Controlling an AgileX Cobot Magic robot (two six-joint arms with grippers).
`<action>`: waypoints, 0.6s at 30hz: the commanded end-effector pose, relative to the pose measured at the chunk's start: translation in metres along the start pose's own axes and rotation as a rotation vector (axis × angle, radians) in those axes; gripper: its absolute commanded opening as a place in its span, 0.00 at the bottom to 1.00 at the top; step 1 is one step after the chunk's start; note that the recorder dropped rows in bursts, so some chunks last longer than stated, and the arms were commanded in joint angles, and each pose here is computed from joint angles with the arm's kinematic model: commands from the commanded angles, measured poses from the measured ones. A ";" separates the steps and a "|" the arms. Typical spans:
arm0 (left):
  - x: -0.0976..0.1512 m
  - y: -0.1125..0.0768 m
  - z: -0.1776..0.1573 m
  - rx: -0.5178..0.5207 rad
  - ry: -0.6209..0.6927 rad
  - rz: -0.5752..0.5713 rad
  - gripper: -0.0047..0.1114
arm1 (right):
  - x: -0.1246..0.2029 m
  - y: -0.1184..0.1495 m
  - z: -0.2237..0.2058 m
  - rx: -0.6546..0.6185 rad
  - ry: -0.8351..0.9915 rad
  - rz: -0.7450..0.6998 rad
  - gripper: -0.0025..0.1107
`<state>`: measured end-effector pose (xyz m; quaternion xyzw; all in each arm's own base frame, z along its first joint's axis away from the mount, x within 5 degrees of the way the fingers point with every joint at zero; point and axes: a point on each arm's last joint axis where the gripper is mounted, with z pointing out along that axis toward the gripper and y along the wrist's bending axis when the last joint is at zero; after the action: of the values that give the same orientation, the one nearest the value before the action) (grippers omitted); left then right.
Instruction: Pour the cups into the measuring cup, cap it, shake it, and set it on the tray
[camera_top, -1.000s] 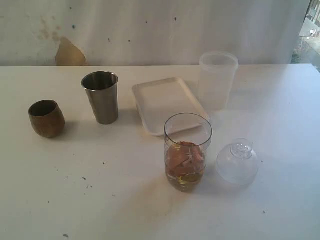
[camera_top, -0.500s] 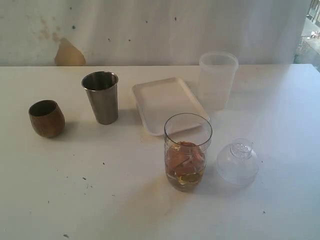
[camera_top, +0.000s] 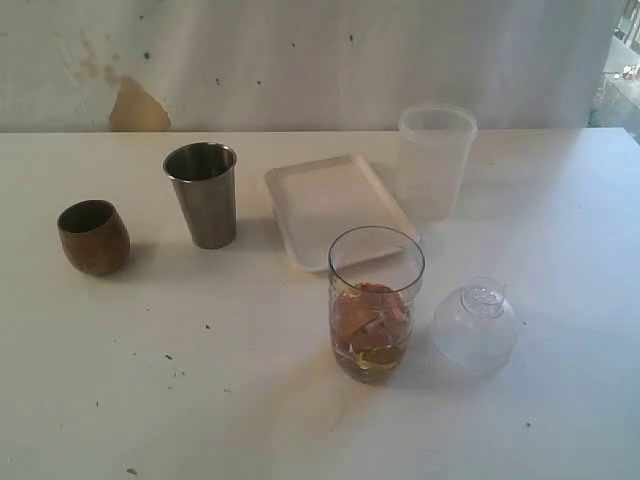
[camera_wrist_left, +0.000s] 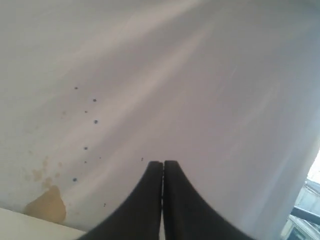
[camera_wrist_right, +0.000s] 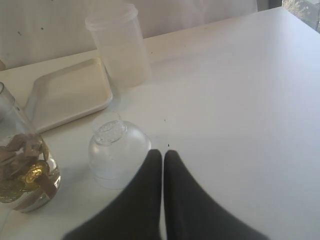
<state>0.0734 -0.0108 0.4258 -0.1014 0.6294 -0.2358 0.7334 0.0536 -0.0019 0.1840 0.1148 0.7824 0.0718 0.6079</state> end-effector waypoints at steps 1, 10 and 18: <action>0.018 0.012 -0.009 -0.046 0.001 -0.003 0.05 | 0.001 -0.001 0.000 0.004 -0.002 -0.001 0.03; 0.062 0.038 -0.023 -0.164 0.143 -0.002 0.05 | 0.001 -0.001 0.000 0.004 -0.002 0.014 0.03; 0.073 0.046 -0.043 -0.210 0.109 0.010 0.05 | 0.001 -0.001 0.000 0.004 -0.002 0.014 0.03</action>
<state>0.0538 -0.0002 0.3384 -0.1568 0.6949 -0.1727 0.6802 0.0536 -0.0019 0.1840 0.1214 0.7814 0.0770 0.6073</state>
